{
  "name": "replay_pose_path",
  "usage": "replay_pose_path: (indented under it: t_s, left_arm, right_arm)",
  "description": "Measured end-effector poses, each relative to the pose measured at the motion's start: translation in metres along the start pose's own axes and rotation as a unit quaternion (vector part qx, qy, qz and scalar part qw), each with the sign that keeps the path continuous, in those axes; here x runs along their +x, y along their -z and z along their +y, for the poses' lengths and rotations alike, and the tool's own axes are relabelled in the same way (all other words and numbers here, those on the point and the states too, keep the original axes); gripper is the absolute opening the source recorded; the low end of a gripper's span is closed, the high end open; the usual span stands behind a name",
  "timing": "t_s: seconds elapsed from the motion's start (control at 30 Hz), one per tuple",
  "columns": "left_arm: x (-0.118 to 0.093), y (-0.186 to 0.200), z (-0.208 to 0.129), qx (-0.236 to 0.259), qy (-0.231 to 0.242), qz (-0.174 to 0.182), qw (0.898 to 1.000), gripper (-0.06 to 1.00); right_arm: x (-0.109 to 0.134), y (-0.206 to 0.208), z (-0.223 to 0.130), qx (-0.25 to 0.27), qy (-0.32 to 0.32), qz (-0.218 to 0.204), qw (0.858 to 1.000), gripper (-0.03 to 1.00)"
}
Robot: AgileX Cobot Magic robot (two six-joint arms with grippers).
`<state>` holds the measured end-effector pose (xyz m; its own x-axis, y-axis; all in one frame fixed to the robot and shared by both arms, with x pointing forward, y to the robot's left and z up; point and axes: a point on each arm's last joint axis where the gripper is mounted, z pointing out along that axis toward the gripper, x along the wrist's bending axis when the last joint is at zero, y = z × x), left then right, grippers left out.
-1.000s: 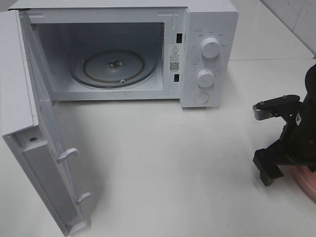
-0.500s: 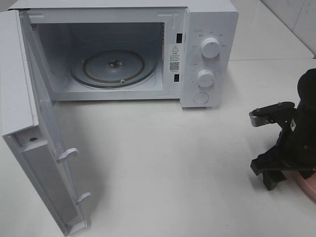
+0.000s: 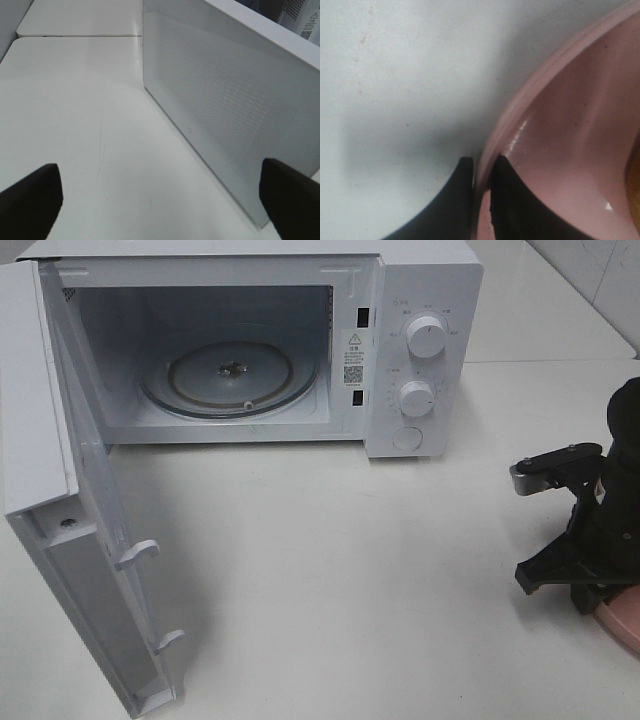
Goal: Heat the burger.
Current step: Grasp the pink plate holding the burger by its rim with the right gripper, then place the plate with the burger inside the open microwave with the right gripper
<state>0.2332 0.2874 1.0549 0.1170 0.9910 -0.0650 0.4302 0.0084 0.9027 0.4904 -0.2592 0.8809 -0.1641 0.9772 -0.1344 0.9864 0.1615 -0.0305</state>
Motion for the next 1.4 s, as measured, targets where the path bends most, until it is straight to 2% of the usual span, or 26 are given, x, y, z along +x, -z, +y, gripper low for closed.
replay_pose_path:
  t_s: [0.3, 0.53, 0.67, 0.9, 1.13, 1.4]
  left_arm:
    - [0.0, 0.0, 0.0, 0.0, 0.0, 0.0, 1.0, 0.99]
    - [0.0, 0.0, 0.0, 0.0, 0.0, 0.0, 1.0, 0.99]
    - [0.0, 0.0, 0.0, 0.0, 0.0, 0.0, 1.0, 0.99]
    - [0.0, 0.0, 0.0, 0.0, 0.0, 0.0, 1.0, 0.99]
    - [0.0, 0.0, 0.0, 0.0, 0.0, 0.0, 1.0, 0.99]
    - [0.0, 0.0, 0.0, 0.0, 0.0, 0.0, 1.0, 0.99]
  right_arm:
    - [-0.001, 0.002, -0.001, 0.003, 0.001, -0.008, 1.0, 0.05]
    - [-0.008, 0.002, -0.003, 0.015, -0.007, -0.046, 0.999, 0.02]
    - [-0.009, 0.003, -0.003, 0.013, -0.01, -0.05, 0.999, 0.02]
    - [-0.013, 0.023, -0.007, -0.009, -0.017, -0.054, 0.998, 0.02]
    - [-0.015, 0.035, -0.013, -0.01, -0.025, -0.061, 0.998, 0.02]
    - [-0.001, 0.047, -0.016, -0.024, -0.001, -0.064, 0.998, 0.02]
